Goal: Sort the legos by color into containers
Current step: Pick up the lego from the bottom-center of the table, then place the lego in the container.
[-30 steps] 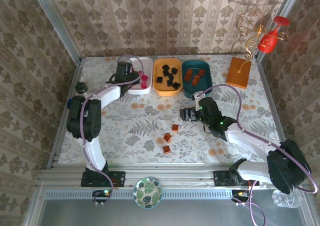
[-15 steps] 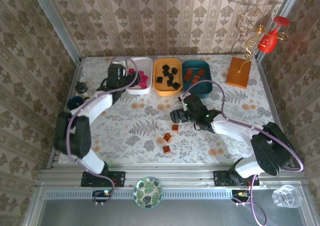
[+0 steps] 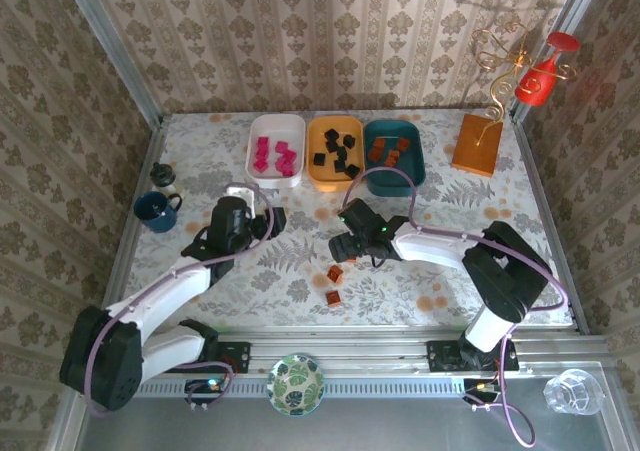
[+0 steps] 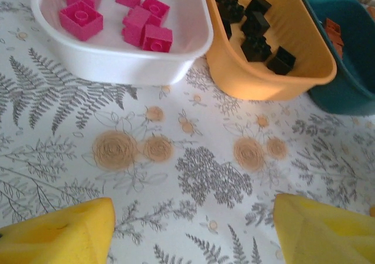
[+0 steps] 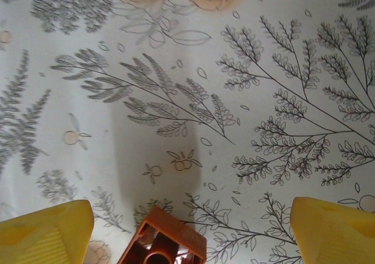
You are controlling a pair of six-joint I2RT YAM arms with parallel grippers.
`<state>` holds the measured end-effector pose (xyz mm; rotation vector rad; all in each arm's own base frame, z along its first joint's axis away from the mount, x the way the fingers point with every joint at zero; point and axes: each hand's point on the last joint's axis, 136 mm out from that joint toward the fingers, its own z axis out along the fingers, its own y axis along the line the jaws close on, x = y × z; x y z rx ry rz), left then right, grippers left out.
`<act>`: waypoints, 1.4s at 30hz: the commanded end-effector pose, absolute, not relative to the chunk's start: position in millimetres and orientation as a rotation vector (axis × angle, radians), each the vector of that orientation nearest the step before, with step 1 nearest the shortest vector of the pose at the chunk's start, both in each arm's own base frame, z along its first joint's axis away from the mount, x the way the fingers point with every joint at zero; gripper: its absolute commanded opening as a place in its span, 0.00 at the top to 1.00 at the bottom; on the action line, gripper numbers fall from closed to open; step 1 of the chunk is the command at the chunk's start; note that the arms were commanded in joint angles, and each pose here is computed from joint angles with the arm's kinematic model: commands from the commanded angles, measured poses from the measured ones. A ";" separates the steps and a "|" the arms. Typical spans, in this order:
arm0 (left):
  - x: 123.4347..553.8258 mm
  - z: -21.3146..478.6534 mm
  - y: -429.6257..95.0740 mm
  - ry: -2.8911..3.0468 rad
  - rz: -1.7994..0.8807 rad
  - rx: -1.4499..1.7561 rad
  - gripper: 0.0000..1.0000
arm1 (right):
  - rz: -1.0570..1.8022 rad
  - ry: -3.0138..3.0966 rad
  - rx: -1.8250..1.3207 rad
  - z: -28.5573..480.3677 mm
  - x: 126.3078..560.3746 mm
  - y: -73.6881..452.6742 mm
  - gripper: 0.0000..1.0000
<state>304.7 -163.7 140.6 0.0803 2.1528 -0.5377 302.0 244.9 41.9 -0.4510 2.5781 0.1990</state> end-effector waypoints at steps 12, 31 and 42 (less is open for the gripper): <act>294.2 137.3 -150.6 2.143 -0.496 0.053 0.25 | 0.024 2.708 -0.429 27.3 284.4 209.6 0.18; 288.6 147.1 -165.0 2.132 -0.621 0.063 0.24 | 0.187 2.554 -0.422 73.5 298.8 220.0 0.66; 282.0 158.6 -187.9 2.117 -0.717 0.128 0.24 | 0.251 2.225 0.136 160.4 424.5 132.5 0.65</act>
